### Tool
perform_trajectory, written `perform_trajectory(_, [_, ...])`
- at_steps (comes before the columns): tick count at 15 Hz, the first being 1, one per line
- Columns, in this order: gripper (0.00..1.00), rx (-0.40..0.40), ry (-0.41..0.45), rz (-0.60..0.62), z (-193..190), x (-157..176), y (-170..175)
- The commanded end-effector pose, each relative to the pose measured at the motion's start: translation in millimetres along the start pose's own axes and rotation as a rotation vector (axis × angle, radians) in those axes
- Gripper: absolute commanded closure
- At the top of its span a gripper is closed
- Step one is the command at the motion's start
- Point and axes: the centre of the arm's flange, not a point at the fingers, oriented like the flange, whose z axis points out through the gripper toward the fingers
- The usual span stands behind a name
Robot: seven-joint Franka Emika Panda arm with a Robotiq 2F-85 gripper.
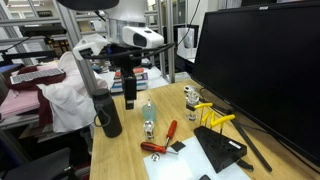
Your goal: Move the screwdriver in front forwards
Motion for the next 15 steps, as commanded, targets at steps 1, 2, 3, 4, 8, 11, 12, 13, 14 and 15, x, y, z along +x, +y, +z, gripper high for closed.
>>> perform_trajectory(1, [0.00, 0.055, 0.045, 0.098, 43, 31, 5])
perform_trajectory(2, [0.00, 0.066, 0.051, 0.135, 57, 39, 8])
perform_trajectory(3, [0.00, 0.074, 0.043, 0.193, 74, 47, 11])
perform_trajectory(4, [0.00, 0.080, 0.042, 0.243, 88, 53, 15])
perform_trajectory(8, [0.00, 0.102, 0.042, 0.468, 135, 74, 23])
perform_trajectory(11, [0.00, 0.073, 0.028, 0.443, 146, 68, 26])
perform_trajectory(12, [0.00, 0.072, 0.025, 0.442, 148, 68, 26])
perform_trajectory(13, [0.00, 0.073, 0.027, 0.442, 147, 69, 26])
perform_trajectory(14, [0.00, 0.074, 0.030, 0.441, 145, 69, 26])
perform_trajectory(15, [0.00, 0.074, 0.031, 0.441, 144, 69, 26])
